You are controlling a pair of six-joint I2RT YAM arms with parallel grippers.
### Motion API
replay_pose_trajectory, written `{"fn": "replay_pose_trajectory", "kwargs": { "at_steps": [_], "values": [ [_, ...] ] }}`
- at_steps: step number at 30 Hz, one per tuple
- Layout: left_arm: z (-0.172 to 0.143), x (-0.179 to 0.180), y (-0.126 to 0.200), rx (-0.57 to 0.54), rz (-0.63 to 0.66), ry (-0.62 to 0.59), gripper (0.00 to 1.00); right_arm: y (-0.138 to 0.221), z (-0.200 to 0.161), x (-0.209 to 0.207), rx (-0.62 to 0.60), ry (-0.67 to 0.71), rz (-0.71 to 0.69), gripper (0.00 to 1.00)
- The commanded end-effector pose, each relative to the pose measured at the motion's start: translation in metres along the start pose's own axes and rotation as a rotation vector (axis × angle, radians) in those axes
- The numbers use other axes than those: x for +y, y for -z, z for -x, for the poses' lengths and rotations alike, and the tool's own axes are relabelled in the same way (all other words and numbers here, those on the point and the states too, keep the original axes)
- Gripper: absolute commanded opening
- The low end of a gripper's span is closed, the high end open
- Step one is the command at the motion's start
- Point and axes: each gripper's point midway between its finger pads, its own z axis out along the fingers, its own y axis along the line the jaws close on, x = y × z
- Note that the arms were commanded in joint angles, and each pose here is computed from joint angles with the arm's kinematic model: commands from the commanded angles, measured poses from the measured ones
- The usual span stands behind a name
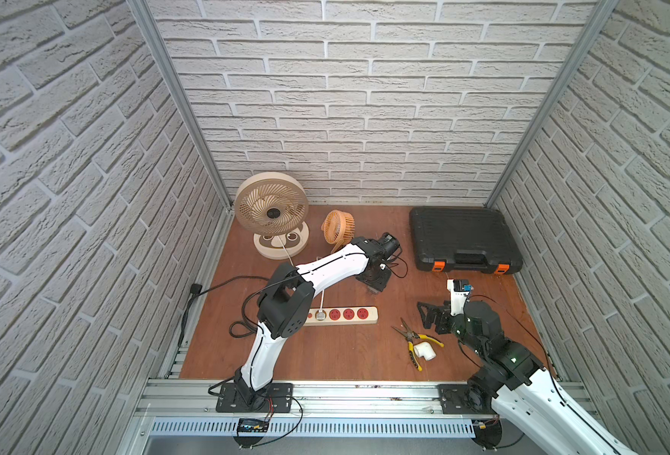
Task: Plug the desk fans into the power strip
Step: Pick up the plug from the center of the board.
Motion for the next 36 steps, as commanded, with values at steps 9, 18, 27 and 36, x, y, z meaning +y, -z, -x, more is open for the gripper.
{"fn": "replay_pose_trajectory", "kwargs": {
  "at_steps": [9,18,27,36],
  "values": [
    [-0.001,0.005,-0.021,0.065,0.065,-0.045,0.65,-0.005,0.006,0.003,-0.027,0.010,0.009,1.00],
    [-0.003,0.001,-0.035,0.095,0.051,-0.049,0.62,-0.005,0.006,0.003,-0.025,0.011,0.010,1.00],
    [-0.005,-0.001,-0.046,0.114,0.045,-0.050,0.60,-0.005,0.005,0.004,-0.024,0.011,0.016,1.00],
    [-0.008,0.001,-0.053,0.133,0.058,-0.057,0.54,-0.005,0.004,0.004,-0.019,0.013,0.019,1.00]
  ]
}}
